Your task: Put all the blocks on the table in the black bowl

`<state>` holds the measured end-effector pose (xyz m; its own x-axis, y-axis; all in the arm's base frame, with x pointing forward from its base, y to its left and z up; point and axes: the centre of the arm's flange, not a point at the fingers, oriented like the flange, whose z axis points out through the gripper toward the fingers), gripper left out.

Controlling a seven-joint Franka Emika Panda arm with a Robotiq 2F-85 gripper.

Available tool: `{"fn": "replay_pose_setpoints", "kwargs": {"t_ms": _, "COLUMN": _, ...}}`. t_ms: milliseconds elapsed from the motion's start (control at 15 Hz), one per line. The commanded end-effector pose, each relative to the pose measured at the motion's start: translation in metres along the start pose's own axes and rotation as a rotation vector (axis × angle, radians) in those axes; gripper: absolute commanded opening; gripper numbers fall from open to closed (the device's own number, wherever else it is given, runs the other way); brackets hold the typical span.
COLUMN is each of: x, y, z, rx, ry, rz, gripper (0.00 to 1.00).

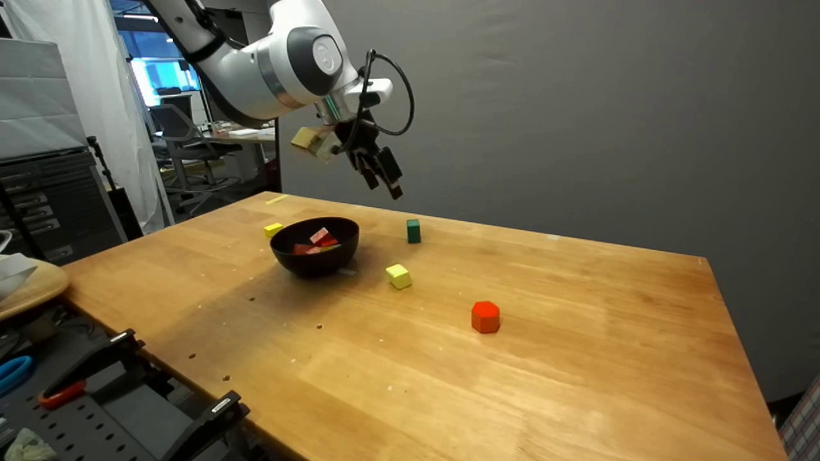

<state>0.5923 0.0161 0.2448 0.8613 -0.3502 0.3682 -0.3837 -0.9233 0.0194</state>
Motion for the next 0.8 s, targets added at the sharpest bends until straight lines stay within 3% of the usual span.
{"fn": "replay_pose_setpoints", "kwargs": {"t_ms": 0, "x": 0.038, "y": -0.026, "z": 0.039, "rx": -0.041, "ry": 0.063, "rz": -0.039, "gripper": 1.0}}
{"fn": "replay_pose_setpoints", "kwargs": {"t_ms": 267, "x": 0.055, "y": -0.04, "z": 0.071, "rx": -0.053, "ry": 0.047, "rz": -0.05, "gripper": 1.0}}
{"fn": "replay_pose_setpoints", "kwargs": {"t_ms": 733, "x": 0.052, "y": -0.037, "z": 0.112, "rx": -0.087, "ry": -0.051, "rz": -0.049, "gripper": 1.0}}
